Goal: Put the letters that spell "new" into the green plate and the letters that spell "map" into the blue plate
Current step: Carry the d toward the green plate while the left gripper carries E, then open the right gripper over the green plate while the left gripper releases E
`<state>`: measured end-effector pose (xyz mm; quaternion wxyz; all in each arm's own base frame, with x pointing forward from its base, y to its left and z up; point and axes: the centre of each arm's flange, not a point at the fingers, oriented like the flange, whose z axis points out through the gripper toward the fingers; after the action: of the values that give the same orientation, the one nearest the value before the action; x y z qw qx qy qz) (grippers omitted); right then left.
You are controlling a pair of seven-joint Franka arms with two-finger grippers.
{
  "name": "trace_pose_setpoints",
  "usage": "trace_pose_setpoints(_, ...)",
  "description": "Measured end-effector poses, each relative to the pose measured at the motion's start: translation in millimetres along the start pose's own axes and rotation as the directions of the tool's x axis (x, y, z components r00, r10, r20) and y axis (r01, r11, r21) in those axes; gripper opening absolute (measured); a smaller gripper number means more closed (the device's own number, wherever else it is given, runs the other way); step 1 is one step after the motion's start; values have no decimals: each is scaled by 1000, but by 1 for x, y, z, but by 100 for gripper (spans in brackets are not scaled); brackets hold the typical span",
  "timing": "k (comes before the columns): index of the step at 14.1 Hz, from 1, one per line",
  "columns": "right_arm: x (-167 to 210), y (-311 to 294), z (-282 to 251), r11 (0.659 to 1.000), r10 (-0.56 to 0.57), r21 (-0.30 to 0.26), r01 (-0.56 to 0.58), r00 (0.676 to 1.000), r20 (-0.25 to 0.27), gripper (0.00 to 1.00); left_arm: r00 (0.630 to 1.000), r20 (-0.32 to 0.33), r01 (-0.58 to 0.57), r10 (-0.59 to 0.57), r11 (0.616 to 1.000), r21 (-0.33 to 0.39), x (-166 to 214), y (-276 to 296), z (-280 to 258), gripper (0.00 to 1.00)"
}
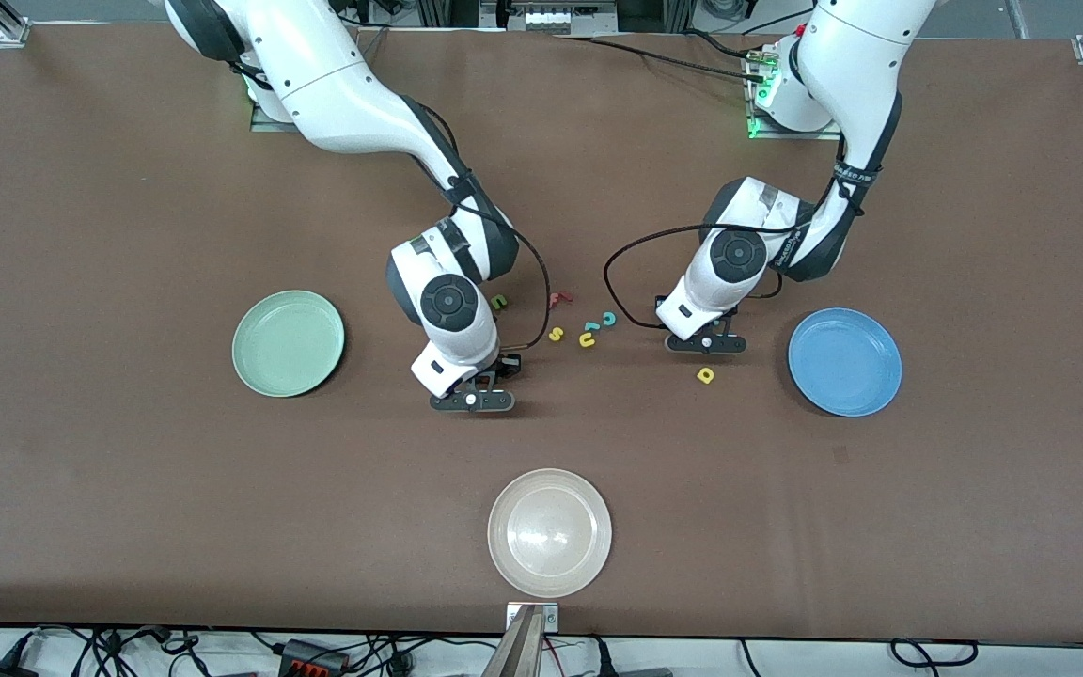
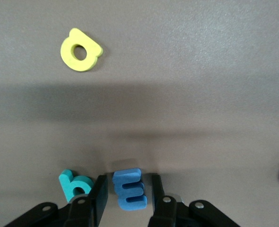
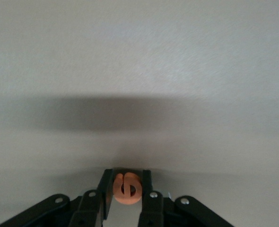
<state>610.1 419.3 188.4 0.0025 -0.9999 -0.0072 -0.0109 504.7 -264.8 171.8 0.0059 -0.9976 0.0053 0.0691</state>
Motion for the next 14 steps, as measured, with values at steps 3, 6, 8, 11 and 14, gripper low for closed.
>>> trace_pose_setpoints(3, 29, 50, -43, 998, 60, -36, -59, 997, 40, 28, 1000, -6, -2, 2, 1000, -6, 0, 2, 1, 30)
trace_pose_setpoints(6, 53, 142, -90, 996, 55, -81, -45, 990, 130, 28, 1000, -13, -2, 1, 1000, -9, 2, 3, -2, 28)
trace_pose_setpoints(8, 55, 215, -92, 995, 35, -96, -18, 983, 178, 28, 999, -35, 4, -4, 1000, -17, 9, 2, -17, 28)
trace_pose_setpoints(11, 32, 296, -66, 994, 33, -108, -9, 973, 227, 28, 999, 36, 17, -18, 1000, 17, 30, -19, -73, 28)
trace_pose_setpoints(14, -1, 325, -38, 994, 38, -108, -16, 978, 206, 28, 994, 96, -49, 42, 996, 72, 59, -75, -136, 28)
